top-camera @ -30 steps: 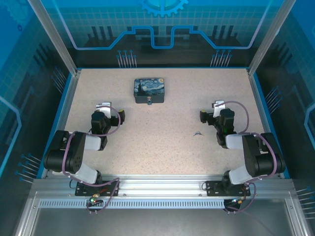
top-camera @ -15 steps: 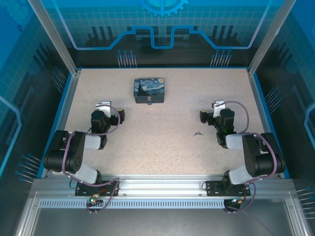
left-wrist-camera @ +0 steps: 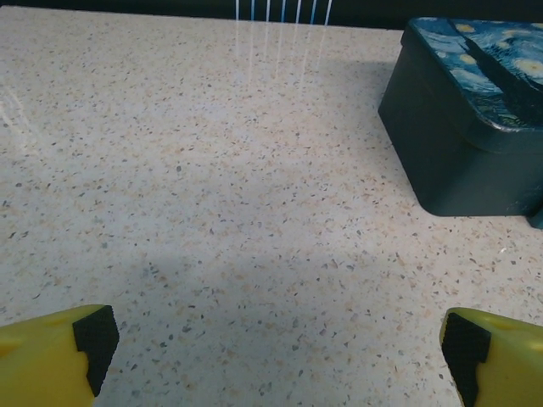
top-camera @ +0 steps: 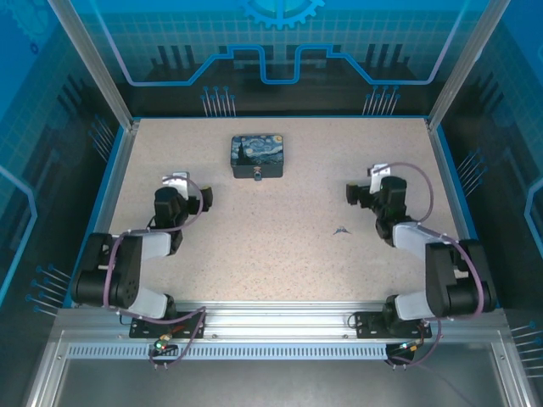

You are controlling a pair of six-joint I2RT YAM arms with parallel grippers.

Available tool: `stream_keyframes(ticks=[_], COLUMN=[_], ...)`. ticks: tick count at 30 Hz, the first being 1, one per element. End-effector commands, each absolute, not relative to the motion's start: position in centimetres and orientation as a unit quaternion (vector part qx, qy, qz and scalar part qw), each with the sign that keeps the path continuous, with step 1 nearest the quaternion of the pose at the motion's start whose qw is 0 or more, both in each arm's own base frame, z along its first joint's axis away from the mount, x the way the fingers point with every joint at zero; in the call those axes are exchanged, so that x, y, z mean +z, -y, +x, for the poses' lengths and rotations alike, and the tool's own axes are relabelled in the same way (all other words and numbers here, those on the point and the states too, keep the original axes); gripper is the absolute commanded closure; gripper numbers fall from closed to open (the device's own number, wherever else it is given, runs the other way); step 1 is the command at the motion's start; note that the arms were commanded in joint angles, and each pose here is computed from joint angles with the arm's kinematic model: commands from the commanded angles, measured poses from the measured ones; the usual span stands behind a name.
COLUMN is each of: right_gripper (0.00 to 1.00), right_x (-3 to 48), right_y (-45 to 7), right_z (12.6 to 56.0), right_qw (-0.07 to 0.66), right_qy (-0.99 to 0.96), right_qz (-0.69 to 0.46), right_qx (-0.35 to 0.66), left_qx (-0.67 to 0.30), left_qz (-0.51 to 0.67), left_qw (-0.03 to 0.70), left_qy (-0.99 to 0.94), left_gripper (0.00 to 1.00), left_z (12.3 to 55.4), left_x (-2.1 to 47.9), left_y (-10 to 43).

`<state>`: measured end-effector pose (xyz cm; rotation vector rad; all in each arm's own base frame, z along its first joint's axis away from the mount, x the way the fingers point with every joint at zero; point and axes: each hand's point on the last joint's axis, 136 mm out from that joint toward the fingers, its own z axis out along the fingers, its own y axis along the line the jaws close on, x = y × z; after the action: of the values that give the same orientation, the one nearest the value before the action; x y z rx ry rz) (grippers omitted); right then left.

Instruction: Unlock the padlock with the key

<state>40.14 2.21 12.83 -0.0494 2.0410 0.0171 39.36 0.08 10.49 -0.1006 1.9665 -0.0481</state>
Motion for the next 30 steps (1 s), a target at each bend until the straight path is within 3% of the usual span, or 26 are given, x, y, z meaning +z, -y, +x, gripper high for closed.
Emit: stream_keyframes(ticks=[1,3,6,17,23,30], right_gripper=[0.00,0.00,0.00,0.02,0.05,0.05], right_x=[14.9,15.4,15.4,17.5,15.7,12.8], right_y=[-0.7,0.3,-1.2,-13.7,-20.1,-24.0], right_z=[39.0,38.7,39.2,45.3,49.2,52.4], right_qw=[0.468,0.433,0.400,0.267,0.205,0.174], right_qy=[-0.879,-0.887,-0.892,-0.898,-0.894,-0.893], right_qz=[0.087,0.158,0.166,0.130,0.130,0.147], right_qx=[0.024,0.041,0.128,0.325,0.375,0.389], left_qx=[-0.008,-0.023,-0.059,-0.168,-0.243,-0.287], left_qz=[-0.077,-0.084,-0.100,-0.138,-0.150,-0.162], left_qw=[0.554,0.549,0.513,0.316,0.295,0.265], left_qy=[-0.829,-0.831,-0.850,-0.923,-0.912,-0.906], left_gripper=[0.01,0.01,0.01,0.01,0.01,0.01], left_z=[39.8,39.9,40.3,45.1,48.6,52.0], left_x=[13.8,15.4,16.9,17.0,17.0,14.4], left_y=[-1.2,-0.9,0.0,3.9,6.2,8.6])
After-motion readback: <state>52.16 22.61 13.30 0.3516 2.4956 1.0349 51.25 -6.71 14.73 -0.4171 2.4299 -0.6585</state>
